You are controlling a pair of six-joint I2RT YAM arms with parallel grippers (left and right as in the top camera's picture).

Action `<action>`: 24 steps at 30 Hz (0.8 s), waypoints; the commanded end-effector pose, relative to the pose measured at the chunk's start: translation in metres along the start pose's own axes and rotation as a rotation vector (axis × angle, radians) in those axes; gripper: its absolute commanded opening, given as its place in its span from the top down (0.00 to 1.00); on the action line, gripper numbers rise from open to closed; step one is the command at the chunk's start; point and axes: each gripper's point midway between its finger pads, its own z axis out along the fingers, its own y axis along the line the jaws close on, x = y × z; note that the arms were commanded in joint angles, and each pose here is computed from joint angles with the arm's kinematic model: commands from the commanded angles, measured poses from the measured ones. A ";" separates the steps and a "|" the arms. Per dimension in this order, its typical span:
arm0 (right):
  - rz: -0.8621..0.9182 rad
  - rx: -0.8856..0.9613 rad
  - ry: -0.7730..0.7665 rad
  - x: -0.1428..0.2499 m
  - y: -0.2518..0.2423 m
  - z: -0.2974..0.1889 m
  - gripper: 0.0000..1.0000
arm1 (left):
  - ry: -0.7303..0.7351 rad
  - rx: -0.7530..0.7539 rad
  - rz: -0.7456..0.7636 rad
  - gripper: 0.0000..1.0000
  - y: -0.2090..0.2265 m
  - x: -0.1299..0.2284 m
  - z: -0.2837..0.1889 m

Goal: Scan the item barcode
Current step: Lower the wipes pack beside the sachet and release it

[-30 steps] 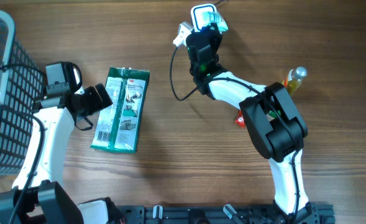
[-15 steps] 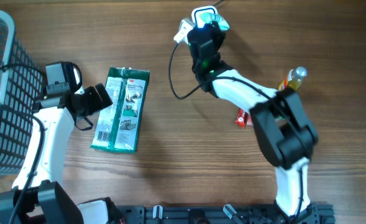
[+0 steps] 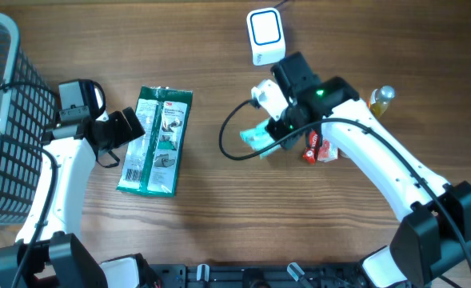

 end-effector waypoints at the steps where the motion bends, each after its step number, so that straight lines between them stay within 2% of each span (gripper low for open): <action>1: 0.087 0.020 0.096 0.031 -0.002 0.025 0.87 | 0.008 0.007 0.023 0.00 -0.002 0.002 0.001; 2: 0.087 0.067 0.117 0.037 -0.009 0.028 0.68 | 0.008 0.007 0.023 0.00 -0.002 0.002 0.001; 3: 0.106 0.132 0.129 0.041 -0.020 0.030 0.40 | 0.008 0.007 0.023 0.00 -0.002 0.002 0.001; 5: 0.184 0.248 0.096 0.035 -0.041 0.029 0.34 | 0.008 0.007 0.023 0.00 -0.002 0.002 0.001; 7: 0.269 0.284 0.013 0.018 -0.049 0.028 0.33 | 0.008 0.007 0.023 0.00 -0.002 0.002 0.001; 9: 0.456 0.223 -0.102 -0.005 -0.044 0.029 0.37 | 0.008 0.007 0.023 0.00 -0.002 0.002 0.001; 12: 0.666 -0.088 -0.187 -0.037 0.000 0.031 0.42 | 0.008 0.007 0.023 0.00 -0.002 0.002 0.001; 14: 0.762 -0.151 -0.184 -0.042 0.015 0.031 0.44 | 0.008 0.007 0.023 0.00 -0.002 0.002 0.001; 17: 0.816 -0.176 -0.168 -0.043 0.036 0.039 0.42 | 0.008 0.007 0.023 0.00 -0.002 0.002 0.001; 24: 0.778 -0.167 -0.122 -0.026 0.089 0.067 0.41 | 0.008 0.007 0.023 0.00 -0.002 0.002 0.001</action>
